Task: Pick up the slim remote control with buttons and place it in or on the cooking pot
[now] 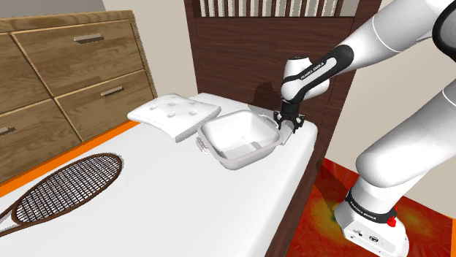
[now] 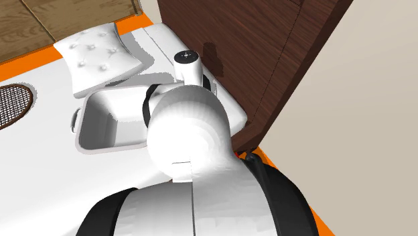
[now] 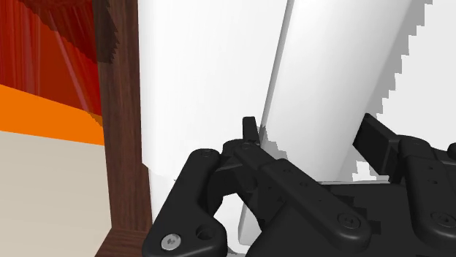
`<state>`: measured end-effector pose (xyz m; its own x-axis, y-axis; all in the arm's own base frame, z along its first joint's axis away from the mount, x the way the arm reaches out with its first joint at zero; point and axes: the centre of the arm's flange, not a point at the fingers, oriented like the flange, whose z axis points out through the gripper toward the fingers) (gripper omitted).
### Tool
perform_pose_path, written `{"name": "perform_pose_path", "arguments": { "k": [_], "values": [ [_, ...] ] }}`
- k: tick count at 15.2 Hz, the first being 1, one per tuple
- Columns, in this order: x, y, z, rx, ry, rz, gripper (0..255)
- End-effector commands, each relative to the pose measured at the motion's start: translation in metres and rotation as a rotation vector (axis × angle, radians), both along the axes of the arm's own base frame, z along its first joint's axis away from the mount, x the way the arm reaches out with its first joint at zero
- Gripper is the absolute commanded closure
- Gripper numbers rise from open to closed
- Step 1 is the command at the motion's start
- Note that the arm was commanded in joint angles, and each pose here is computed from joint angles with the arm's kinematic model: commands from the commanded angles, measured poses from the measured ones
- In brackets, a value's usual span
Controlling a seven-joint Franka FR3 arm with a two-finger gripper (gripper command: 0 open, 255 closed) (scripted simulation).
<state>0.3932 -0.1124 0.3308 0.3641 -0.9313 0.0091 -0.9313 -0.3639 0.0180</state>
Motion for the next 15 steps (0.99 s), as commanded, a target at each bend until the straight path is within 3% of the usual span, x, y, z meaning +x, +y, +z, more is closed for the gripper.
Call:
{"name": "perform_pose_path", "arguments": {
  "k": [1, 7, 15],
  "values": [
    [0.0, 0.0, 0.0, 0.0, 0.0, 0.0, 255],
    [0.0, 0.0, 0.0, 0.0, 0.0, 0.0, 255],
    [0.0, 0.0, 0.042, 0.0, 0.0, 0.0, 255]
  ]
}}
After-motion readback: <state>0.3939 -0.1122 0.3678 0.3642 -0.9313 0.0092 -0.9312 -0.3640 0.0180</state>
